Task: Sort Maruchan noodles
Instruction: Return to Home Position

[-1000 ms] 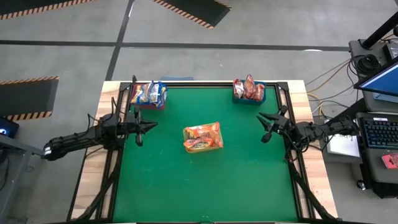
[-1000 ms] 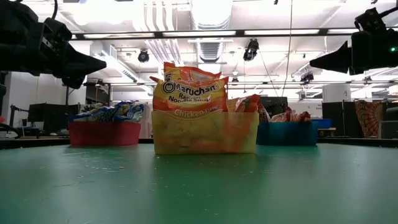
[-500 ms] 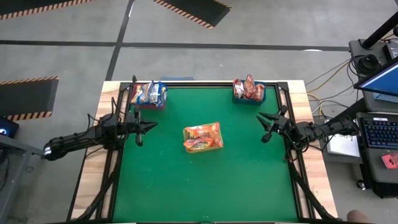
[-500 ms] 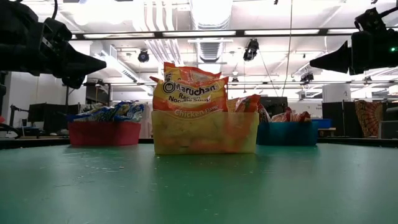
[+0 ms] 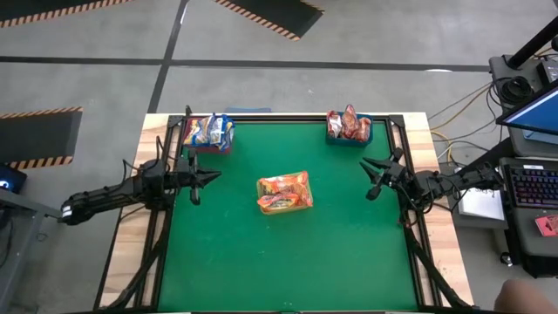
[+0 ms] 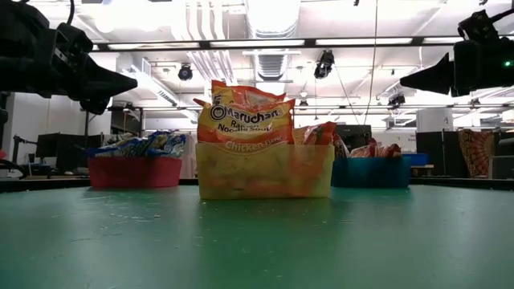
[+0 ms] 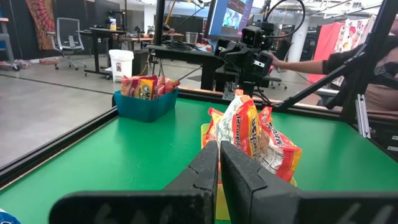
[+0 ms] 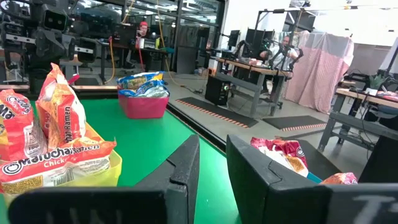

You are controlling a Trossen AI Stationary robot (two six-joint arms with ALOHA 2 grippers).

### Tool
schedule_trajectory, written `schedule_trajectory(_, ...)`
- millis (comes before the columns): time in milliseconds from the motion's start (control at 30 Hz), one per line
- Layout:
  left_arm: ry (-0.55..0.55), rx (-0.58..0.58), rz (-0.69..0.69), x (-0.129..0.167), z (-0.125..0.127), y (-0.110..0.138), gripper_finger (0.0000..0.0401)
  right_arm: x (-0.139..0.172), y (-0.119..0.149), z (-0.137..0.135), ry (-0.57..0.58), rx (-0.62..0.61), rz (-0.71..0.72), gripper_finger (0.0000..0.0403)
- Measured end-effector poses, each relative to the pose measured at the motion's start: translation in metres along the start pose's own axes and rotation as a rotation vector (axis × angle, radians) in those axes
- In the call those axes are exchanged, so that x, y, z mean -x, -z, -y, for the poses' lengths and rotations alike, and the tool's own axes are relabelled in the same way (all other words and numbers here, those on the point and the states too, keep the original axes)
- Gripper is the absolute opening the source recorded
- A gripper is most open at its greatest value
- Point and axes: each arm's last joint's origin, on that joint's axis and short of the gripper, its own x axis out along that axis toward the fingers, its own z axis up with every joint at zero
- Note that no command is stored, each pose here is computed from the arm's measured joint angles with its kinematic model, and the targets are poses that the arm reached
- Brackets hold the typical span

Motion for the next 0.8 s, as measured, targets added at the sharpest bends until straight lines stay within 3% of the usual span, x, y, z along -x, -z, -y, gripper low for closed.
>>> schedule_trajectory(800,0.0,0.0,0.0,0.0,0.0,0.0,0.0002,0.0,0.0,0.0,0.0,0.0,0.0,0.0089)
